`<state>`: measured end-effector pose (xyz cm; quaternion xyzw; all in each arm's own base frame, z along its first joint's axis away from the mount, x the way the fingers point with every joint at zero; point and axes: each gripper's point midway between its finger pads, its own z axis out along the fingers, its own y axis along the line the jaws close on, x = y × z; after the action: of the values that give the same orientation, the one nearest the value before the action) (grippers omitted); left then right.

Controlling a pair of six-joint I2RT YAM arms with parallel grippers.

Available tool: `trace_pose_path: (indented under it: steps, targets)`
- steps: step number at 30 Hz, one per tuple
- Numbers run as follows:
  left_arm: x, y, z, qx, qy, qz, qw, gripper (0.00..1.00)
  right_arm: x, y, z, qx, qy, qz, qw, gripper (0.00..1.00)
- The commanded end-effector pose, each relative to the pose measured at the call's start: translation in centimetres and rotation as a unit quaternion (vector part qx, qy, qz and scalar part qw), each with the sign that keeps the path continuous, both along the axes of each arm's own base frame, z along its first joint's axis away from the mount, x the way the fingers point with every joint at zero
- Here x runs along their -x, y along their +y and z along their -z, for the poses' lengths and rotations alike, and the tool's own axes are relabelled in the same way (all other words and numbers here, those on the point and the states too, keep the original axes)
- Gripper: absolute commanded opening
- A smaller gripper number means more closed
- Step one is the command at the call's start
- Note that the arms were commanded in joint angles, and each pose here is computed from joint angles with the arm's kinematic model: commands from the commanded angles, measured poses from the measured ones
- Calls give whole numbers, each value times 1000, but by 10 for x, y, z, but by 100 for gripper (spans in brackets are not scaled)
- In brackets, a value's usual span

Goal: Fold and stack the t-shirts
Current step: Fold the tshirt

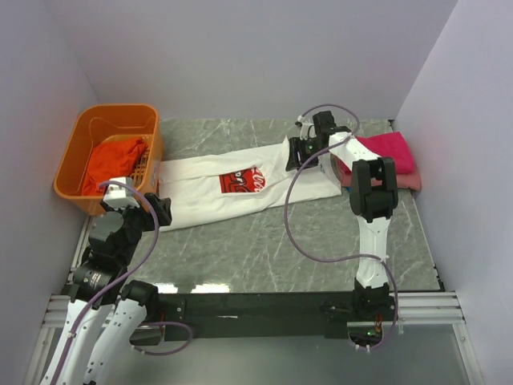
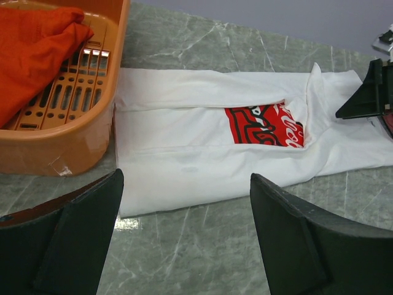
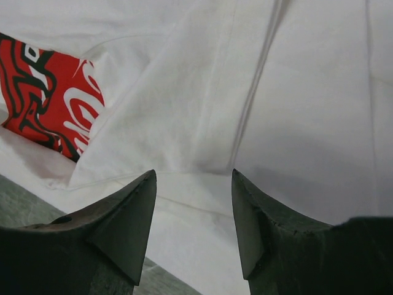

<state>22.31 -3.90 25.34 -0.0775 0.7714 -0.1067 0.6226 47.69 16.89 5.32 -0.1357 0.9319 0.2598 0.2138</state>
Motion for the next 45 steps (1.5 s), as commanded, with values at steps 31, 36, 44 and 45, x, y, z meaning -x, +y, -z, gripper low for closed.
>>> trace_pose_path:
  steps: [31, 36, 44, 45]
  targets:
    - [-1, -2, -8, 2, -20, 8, 1000, 89, -29, 40, -30, -79, 10, -14, 997, 0]
    - [-2, -1, -6, 0, -16, 5, 1000, 89, -43, 67, -40, -116, 5, -17, 993, 0]
    - [-4, 1, -4, 0, -8, -3, 1000, 89, -60, 142, -54, -209, -10, -40, 977, 7]
    - [-4, 1, -4, 0, -8, -4, 1000, 89, -62, 148, -55, -215, -15, -40, 976, 13]
